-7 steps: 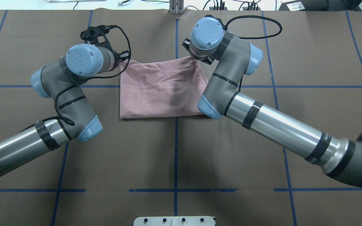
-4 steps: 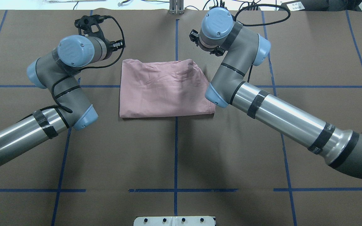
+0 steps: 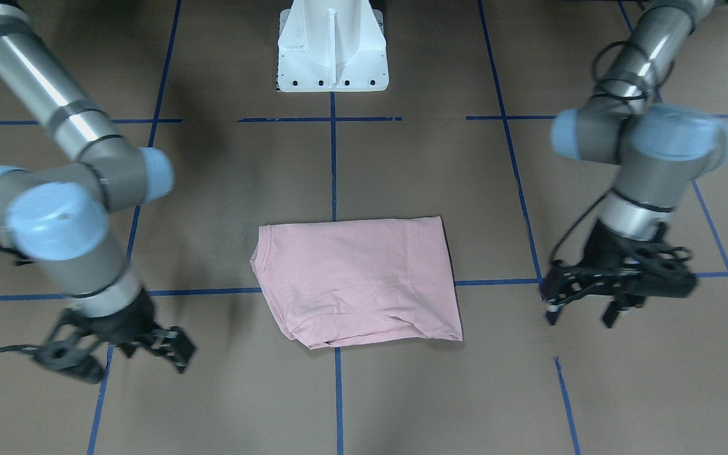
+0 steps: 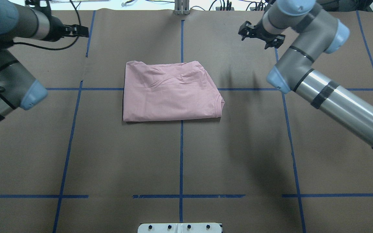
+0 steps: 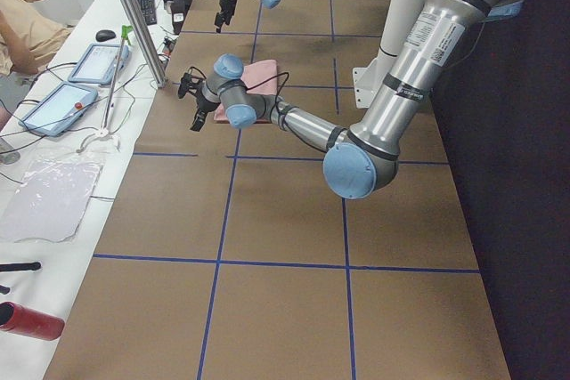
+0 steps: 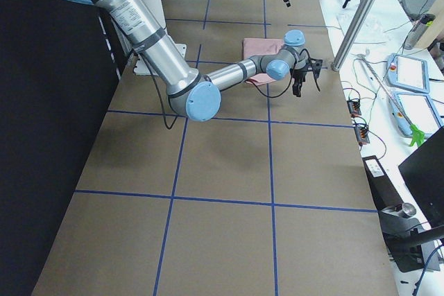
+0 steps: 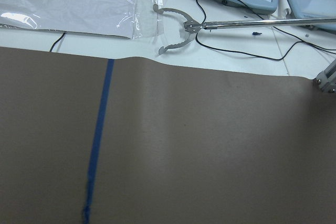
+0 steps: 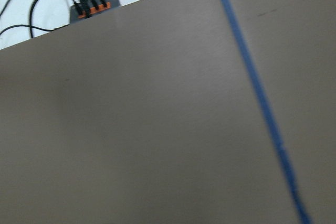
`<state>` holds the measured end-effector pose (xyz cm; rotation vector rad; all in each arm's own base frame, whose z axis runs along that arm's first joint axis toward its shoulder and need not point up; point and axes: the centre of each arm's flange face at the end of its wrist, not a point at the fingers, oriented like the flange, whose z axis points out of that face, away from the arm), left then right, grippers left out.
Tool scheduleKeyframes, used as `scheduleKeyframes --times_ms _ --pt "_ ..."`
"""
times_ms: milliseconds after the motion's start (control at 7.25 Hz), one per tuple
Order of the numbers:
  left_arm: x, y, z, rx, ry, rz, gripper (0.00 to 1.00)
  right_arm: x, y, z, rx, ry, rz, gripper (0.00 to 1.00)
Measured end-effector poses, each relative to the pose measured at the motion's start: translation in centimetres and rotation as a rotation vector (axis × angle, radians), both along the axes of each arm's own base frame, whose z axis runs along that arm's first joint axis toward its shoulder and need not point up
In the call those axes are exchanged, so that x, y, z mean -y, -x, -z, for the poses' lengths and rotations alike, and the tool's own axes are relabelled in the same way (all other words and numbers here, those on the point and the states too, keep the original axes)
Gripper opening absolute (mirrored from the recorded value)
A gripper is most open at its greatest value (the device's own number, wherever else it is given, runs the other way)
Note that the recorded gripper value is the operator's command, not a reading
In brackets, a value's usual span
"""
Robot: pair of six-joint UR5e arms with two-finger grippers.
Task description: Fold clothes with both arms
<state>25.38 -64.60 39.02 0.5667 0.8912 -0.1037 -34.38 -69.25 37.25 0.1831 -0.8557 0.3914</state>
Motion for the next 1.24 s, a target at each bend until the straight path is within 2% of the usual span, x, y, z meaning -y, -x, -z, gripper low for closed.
scheduleKeyframes --times_ms 276,552,828,1103,1241 --pt "-0.6 12.7 -7.1 0.086 -0.068 -0.14 1.0 -0.1 -13.4 -9.4 -0.035 -0.066 0.165 1.0" --pt "-4.1 21.6 -14.3 0.146 -0.103 -0.219 1.0 -3.4 -24.2 -17.9 -0.044 -0.109 0.257 1.0" --pt "-6.9 27.5 -17.6 0.101 -0.044 -0.249 1.0 -7.9 -29.9 -24.1 -0.056 -0.119 0.333 1.0" --pt "-8.4 30.9 -17.8 0.076 0.023 -0.241 1.0 -11.6 -34.1 -28.4 -0.091 -0.137 0.386 1.0" --pt "-9.8 31.3 -17.6 0.072 0.054 -0.245 1.0 -14.5 -35.4 -30.2 -0.101 -0.134 0.401 1.0"
